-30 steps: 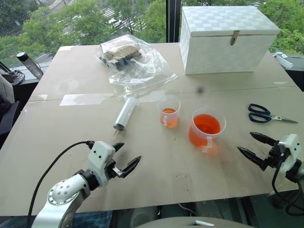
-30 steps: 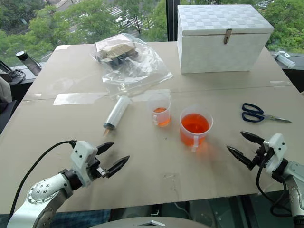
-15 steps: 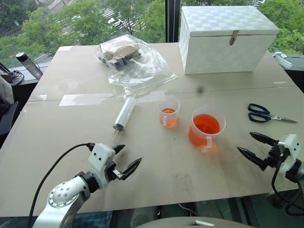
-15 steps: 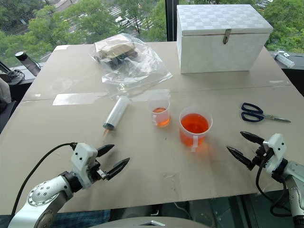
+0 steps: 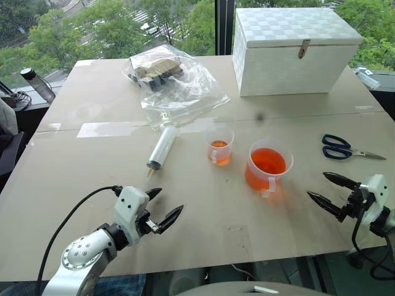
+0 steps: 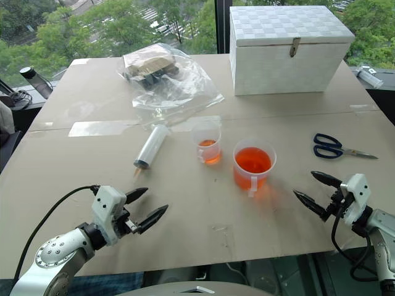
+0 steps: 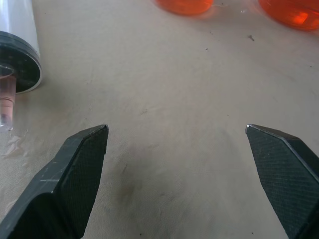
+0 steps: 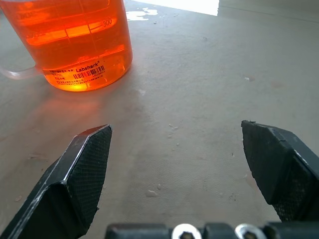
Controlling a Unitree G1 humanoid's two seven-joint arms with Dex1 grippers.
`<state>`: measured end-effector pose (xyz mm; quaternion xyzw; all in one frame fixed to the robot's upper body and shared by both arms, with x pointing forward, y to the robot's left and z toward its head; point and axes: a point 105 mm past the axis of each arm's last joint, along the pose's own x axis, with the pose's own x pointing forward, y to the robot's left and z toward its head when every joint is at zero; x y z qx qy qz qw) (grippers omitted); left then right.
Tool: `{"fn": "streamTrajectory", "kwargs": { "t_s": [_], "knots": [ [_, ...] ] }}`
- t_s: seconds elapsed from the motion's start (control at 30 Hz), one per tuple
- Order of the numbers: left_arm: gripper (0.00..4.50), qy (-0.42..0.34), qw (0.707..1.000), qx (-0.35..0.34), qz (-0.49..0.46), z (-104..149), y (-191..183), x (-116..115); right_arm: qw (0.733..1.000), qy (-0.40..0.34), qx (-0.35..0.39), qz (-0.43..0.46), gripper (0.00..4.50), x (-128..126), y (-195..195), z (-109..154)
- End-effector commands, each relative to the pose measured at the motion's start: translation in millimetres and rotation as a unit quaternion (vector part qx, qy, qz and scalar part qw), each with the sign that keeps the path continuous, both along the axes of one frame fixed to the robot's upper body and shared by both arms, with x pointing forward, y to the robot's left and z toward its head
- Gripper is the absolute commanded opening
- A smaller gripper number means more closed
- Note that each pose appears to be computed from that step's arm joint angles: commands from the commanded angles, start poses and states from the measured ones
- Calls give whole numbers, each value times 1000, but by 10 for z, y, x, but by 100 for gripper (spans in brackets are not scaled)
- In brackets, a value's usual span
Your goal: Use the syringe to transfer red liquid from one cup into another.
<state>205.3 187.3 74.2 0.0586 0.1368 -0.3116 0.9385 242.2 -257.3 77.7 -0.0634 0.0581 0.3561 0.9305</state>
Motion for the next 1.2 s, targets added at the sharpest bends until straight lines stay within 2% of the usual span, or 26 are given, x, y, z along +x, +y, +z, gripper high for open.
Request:
{"fn": "streamTrajectory", "kwargs": {
  "t_s": [0.03, 0.23, 0.33, 0.5, 0.6, 0.7, 0.8, 0.9, 1.03, 1.2],
  "knots": [
    [450, -20, 1000, -1, -2, 103, -3, 7, 1000, -14, -3, 3, 442, 4, 2, 60],
    [450, -37, 999, 0, -17, 259, -43, 42, 1000, -14, -4, 5, 442, 8, -18, 84],
    [450, -59, 998, -9, -20, 464, -42, 111, 1000, -18, -4, 14, 442, 17, -27, 175],
    [450, -77, 997, -15, 2, 971, 103, 366, 998, -20, -9, 57, 442, 53, -36, 563],
    [450, -64, 998, -18, 8, 1245, 193, 505, 995, -39, -14, 88, 442, 113, 18, 963],
    [450, -43, 999, -8, 22, 1409, 258, 627, 991, -68, -9, 116, 442, 176, 173, 1346],
    [450, 5, 996, 73, 47, 1401, 374, 752, 982, -92, -7, 163, 442, 165, 448, 1667],
    [450, 101, 986, 122, 50, 1290, 416, 796, 972, -103, 1, 213, 442, 106, 745, 1884],
    [450, 188, 972, 113, 78, 1284, 392, 937, 959, -106, -22, 262, 442, 35, 1086, 2009],
    [450, 246, 957, 119, 92, 1250, 326, 1155, 945, -104, -43, 307, 442, -27, 1306, 2065]
  ]
}}
